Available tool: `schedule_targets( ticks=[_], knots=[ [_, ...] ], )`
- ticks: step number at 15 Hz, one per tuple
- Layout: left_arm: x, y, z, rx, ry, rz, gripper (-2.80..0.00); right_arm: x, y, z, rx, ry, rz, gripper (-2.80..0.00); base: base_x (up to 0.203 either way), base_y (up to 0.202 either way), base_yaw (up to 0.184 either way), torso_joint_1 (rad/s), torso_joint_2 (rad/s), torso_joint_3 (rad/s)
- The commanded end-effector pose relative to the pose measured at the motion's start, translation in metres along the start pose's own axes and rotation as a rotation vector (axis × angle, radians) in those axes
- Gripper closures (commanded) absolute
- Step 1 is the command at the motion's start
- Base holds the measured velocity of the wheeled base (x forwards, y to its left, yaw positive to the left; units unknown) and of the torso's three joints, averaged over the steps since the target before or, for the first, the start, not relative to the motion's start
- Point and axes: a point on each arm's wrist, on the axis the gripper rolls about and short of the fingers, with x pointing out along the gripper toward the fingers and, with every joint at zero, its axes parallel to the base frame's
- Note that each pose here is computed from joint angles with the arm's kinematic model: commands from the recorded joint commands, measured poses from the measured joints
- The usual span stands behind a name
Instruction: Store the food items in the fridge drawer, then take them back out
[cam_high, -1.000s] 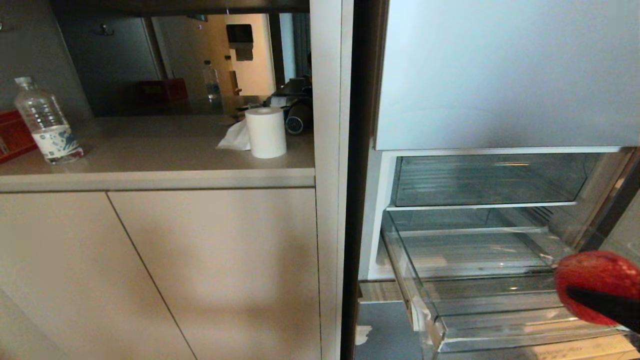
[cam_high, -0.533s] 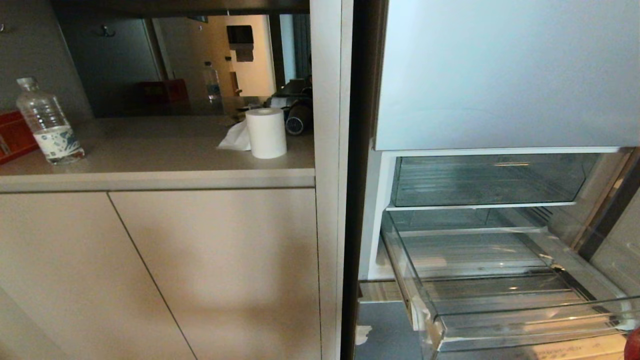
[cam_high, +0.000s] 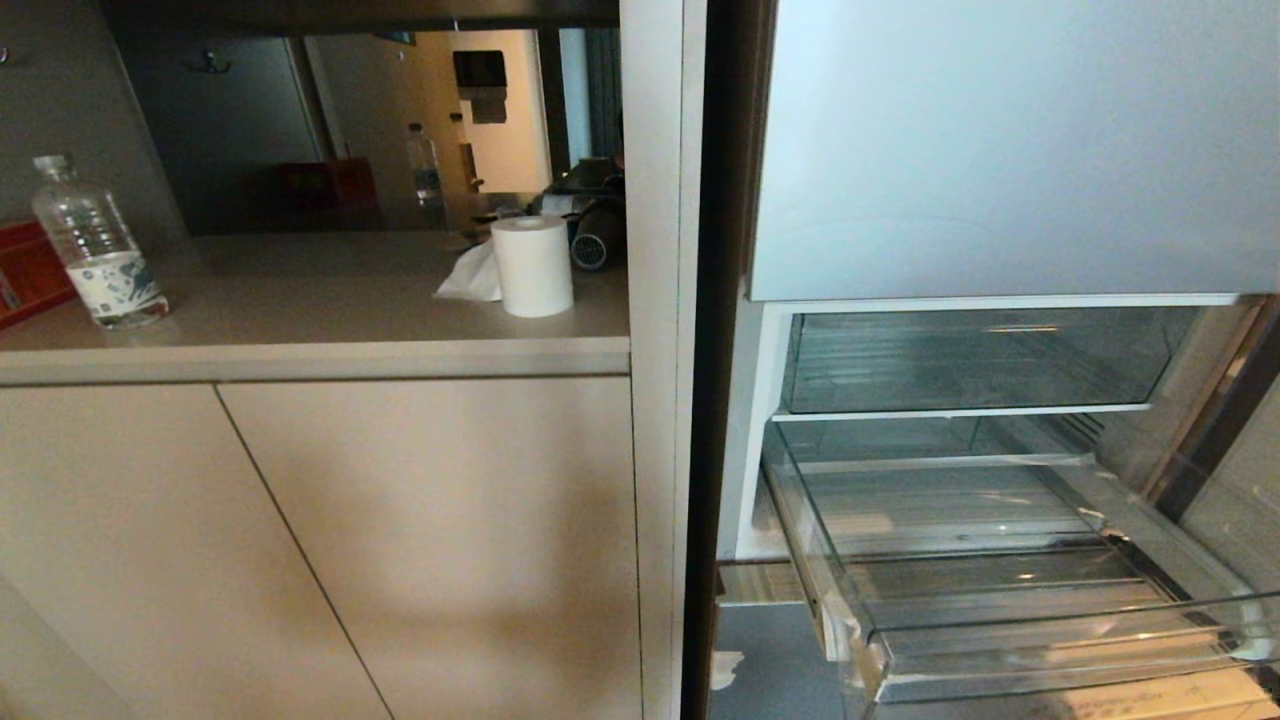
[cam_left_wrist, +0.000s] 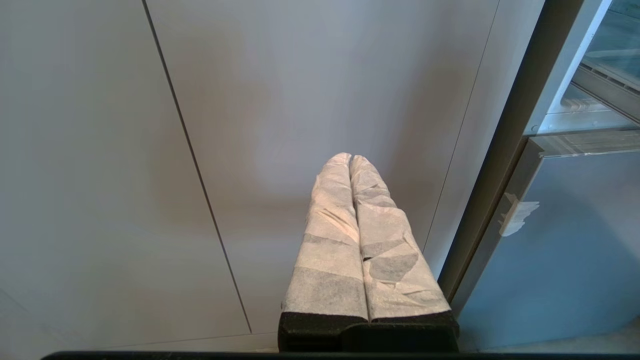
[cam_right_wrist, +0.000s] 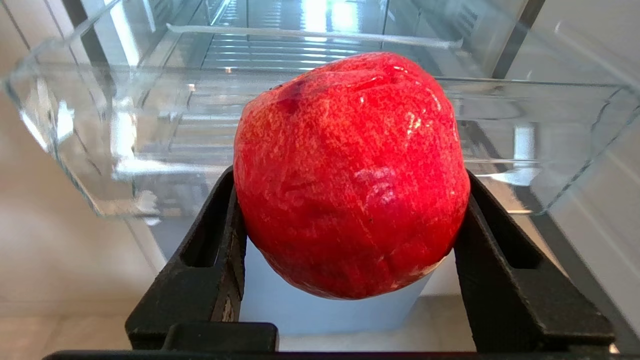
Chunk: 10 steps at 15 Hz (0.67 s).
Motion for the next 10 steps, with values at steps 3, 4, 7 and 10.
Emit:
schedule_targets(
  ticks=[3,4,7,10],
  knots=[
    [-0.0001,0.0000,0.0000,0.000,-0.002,-0.001,0.00,-0.0072,0.0002,-0.0057,0.030,-0.062,-0.002,0.00,0.000,0.000,0.000,0.000,0.00,0.000],
    [-0.0001,0.0000,0.0000,0.000,-0.002,-0.001,0.00,-0.0072,0.0002,-0.0057,0.036,-0.062,-0.002,0.00,0.000,0.000,0.000,0.000,0.00,0.000],
    [-0.0001,0.0000,0.0000,0.000,-0.002,-0.001,0.00,-0.0072,0.0003,-0.0059,0.039,-0.060,-0.002,0.00,0.000,0.000,0.000,0.000,0.00,0.000],
    [-0.0001,0.0000,-0.0001,0.000,-0.001,0.000,0.00,-0.0072,0.0002,-0.0057,0.039,-0.062,-0.003,0.00,0.000,0.000,0.000,0.000,0.00,0.000]
  ],
)
